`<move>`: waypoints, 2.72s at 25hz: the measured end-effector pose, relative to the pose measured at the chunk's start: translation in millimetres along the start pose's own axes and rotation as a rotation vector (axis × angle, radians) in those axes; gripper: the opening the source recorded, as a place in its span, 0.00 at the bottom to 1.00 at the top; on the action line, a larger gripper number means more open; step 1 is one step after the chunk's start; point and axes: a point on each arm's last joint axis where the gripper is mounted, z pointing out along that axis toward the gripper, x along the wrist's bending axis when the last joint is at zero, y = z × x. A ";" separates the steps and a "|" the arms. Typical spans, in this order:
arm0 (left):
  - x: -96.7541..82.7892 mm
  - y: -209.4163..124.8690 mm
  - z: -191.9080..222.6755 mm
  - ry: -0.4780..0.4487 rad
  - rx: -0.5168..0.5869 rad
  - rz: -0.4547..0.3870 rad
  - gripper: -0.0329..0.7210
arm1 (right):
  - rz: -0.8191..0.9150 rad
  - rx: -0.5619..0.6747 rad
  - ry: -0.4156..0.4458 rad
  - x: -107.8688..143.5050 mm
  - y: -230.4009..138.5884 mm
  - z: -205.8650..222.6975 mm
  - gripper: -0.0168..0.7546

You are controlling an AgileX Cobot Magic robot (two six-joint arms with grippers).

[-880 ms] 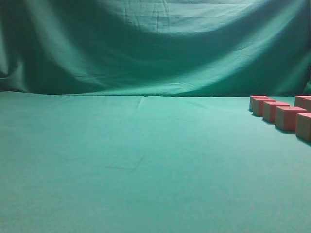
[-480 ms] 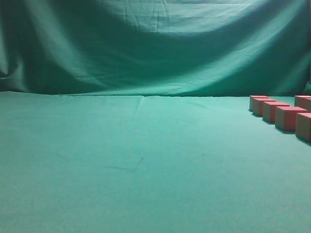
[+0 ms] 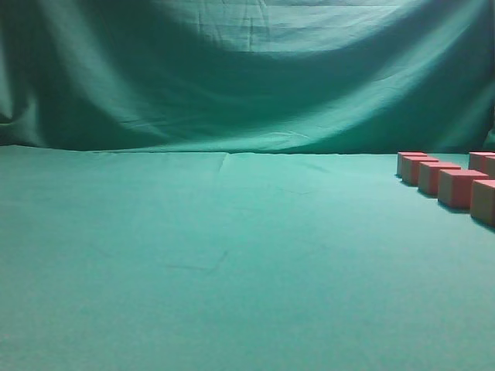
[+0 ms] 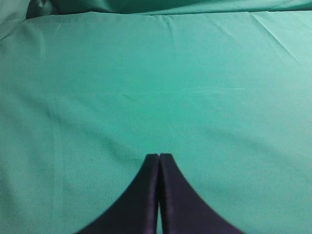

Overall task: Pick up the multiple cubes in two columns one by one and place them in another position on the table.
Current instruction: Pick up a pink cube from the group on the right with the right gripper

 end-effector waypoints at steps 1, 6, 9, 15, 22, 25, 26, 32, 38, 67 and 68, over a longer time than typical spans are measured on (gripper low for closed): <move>0.0 0.0 0.0 0.000 0.000 0.000 0.04 | 0.000 0.000 0.000 0.0 0.0 0.0 0.02; 0.0 0.0 0.0 0.000 0.000 0.000 0.04 | 0.000 -0.002 0.000 0.0 0.2 0.0 0.02; 0.0 0.0 0.0 0.000 0.000 0.000 0.04 | 0.038 -0.051 0.007 0.5 4.6 -0.1 0.02; 0.0 0.0 0.0 0.000 0.000 0.000 0.04 | 0.244 -0.281 0.022 -1.3 25.0 -3.4 0.02; 0.0 0.0 0.0 0.000 0.000 0.000 0.04 | 0.280 -0.539 -0.046 -10.7 45.3 -12.8 0.02; 0.0 0.0 0.0 0.000 0.000 0.000 0.04 | 0.281 -0.544 -0.044 -10.6 47.2 -13.8 0.02; 0.0 0.0 0.0 0.000 0.000 0.000 0.04 | 0.281 -0.551 -0.041 -10.2 50.6 -15.6 0.02; 0.0 0.0 0.0 0.000 0.000 0.000 0.04 | 0.222 -0.518 0.009 -2.8 78.6 -30.6 0.02; 0.0 0.0 0.0 0.000 0.000 0.000 0.04 | 0.160 -0.155 0.080 7.6 88.7 -14.3 0.02; 0.0 0.0 0.0 0.000 0.000 0.000 0.04 | -0.022 0.972 -0.045 28.6 125.9 128.0 0.02; 0.0 0.0 0.0 0.000 0.000 0.000 0.04 | -0.037 0.972 -0.059 31.5 124.2 130.2 0.02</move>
